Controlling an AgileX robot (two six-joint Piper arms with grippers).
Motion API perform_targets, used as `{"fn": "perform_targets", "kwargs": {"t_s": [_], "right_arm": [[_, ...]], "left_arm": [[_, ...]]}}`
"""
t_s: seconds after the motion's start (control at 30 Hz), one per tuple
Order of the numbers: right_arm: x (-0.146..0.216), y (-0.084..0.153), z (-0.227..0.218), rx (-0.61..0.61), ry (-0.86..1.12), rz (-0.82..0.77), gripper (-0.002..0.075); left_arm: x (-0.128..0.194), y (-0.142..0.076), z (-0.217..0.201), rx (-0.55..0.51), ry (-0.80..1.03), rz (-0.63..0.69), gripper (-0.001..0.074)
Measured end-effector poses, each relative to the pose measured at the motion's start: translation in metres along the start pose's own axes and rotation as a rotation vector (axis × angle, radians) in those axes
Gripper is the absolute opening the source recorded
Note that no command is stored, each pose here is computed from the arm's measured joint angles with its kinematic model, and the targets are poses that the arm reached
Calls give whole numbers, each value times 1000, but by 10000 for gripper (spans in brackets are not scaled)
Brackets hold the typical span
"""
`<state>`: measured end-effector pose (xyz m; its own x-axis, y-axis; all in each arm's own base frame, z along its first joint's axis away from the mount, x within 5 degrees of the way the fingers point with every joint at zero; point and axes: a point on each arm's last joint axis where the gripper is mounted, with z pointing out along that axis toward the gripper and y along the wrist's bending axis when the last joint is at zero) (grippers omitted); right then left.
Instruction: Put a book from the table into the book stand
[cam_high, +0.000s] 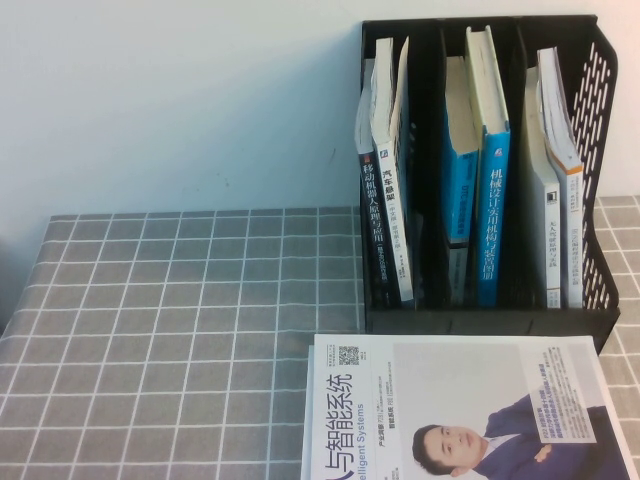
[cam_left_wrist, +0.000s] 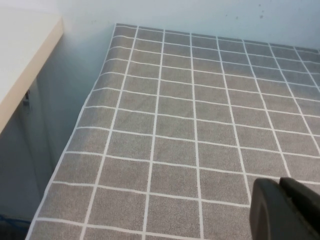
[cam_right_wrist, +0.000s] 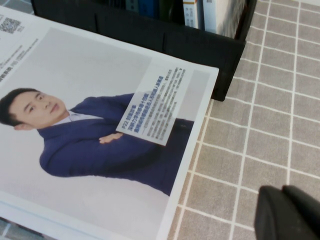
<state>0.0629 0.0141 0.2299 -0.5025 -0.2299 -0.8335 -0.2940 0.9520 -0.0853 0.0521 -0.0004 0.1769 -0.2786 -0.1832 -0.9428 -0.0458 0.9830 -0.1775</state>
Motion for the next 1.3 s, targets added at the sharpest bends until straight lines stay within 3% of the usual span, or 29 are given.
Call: {"fn": "perform_targets", "kwargs": {"t_s": [1.17,1.3], "right_arm": [[0,0,0,0,0,0,-3],[3,-5,3,64,-10,-72,-3]], "left_arm": [[0,0,0,-11,-2,-14,1],[0,0,0,-11,-2,-14,1]]}}
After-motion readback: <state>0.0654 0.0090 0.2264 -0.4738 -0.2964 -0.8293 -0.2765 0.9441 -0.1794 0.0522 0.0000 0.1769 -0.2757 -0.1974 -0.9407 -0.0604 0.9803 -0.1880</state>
